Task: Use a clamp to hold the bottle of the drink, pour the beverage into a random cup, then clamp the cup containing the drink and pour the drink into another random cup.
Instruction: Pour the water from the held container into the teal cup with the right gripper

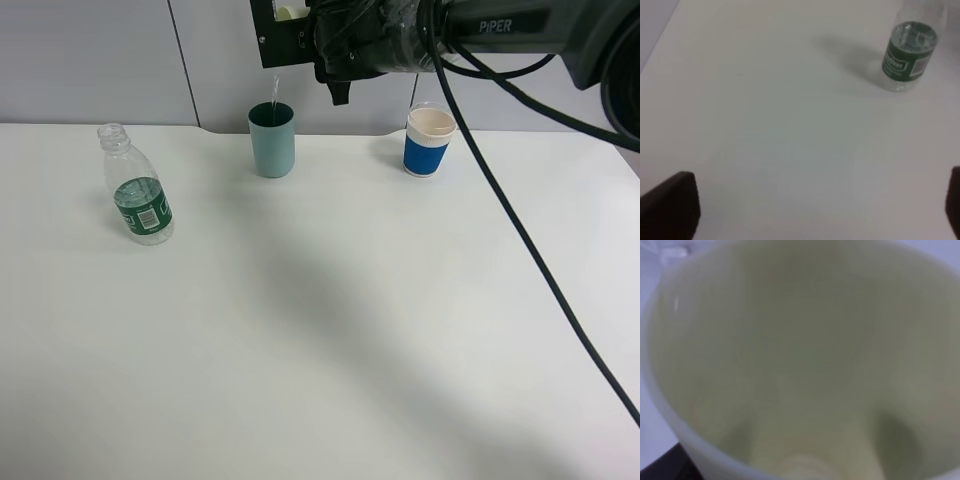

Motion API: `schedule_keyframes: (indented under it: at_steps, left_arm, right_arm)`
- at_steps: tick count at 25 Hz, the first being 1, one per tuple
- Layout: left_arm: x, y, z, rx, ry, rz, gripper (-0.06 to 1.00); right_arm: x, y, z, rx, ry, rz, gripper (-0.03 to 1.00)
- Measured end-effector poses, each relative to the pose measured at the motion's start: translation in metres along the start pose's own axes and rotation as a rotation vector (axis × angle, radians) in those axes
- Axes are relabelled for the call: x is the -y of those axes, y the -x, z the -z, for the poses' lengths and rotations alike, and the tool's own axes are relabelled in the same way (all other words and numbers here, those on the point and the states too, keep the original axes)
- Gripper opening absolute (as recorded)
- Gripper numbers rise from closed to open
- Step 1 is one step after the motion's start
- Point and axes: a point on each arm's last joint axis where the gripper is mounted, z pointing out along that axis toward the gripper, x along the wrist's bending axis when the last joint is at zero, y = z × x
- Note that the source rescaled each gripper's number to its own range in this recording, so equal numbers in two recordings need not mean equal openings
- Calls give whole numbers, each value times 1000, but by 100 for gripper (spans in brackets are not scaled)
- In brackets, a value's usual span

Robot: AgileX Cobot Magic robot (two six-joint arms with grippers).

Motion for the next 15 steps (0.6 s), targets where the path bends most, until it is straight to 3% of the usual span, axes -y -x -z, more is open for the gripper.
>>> schedule_keyframes:
  at_steps: [15]
  left_arm:
    - [0,0,0,0,0,0,100]
  right_arm:
    - [2,3,0,28,-17,51,1]
